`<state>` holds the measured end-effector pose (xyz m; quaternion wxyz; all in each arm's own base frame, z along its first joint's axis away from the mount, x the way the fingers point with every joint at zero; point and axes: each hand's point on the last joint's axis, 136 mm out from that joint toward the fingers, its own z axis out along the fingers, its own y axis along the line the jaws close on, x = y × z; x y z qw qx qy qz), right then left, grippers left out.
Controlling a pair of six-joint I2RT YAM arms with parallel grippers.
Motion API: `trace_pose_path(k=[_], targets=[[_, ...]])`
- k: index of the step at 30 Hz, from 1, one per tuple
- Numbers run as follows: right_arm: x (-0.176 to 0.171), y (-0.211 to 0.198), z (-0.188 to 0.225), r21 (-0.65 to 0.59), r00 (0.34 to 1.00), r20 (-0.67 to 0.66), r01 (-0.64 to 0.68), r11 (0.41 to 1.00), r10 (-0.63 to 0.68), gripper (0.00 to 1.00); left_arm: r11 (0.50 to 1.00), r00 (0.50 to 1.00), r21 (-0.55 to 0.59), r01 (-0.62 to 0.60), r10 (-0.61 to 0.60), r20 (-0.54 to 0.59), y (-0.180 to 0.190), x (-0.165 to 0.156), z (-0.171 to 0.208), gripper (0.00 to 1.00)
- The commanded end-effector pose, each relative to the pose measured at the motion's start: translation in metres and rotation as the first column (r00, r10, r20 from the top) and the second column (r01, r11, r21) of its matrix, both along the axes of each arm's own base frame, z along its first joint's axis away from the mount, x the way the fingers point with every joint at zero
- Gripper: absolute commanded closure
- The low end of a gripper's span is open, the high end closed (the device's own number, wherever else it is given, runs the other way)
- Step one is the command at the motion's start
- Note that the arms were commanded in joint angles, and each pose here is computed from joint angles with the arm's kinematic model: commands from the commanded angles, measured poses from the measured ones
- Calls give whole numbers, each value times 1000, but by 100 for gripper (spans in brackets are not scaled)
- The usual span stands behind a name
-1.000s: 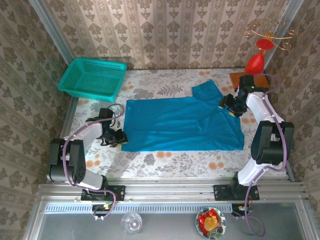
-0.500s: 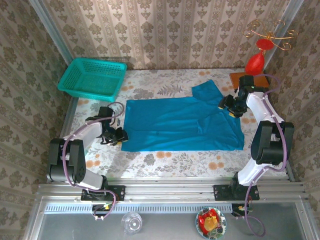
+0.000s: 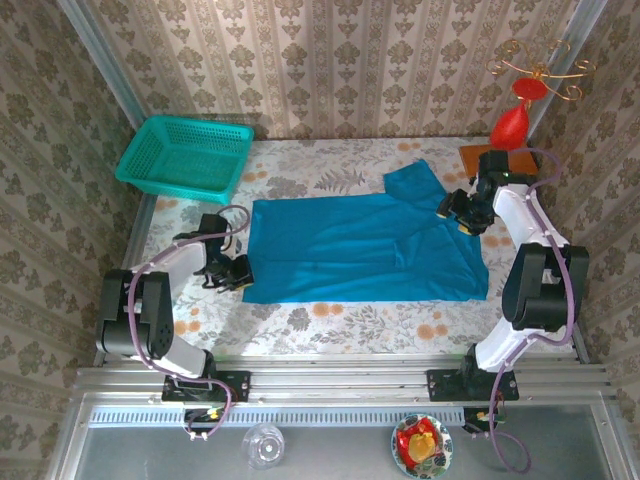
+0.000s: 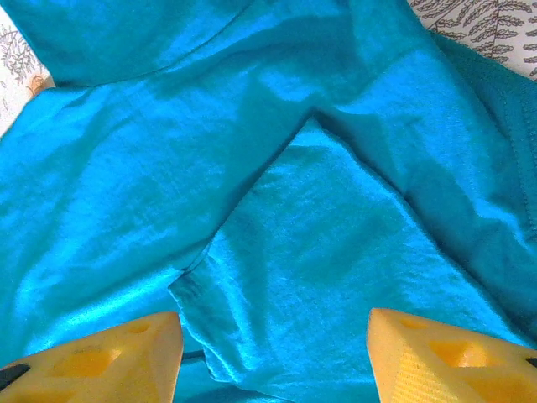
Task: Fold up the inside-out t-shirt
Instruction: Smooth out the T-shirt at the center of the table.
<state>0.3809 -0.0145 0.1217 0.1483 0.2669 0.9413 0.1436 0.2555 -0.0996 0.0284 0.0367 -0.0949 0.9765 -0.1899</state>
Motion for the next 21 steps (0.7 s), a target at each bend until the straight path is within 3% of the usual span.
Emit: trace_pose_path(k=[1, 11, 21], targets=[[-9, 0, 3, 1, 1000, -17, -1, 1000, 1, 39, 1000, 1000, 4, -1, 1, 21, 1, -4, 11, 98], [-1, 19, -42, 133, 998, -59, -24, 991, 32, 39, 999, 999, 16, -34, 33, 14, 6, -17, 15, 100], [9, 9, -89, 143, 991, -137, 18, 990, 2, 39, 997, 998, 38, -62, 63, -13, 10, -27, 6, 100]])
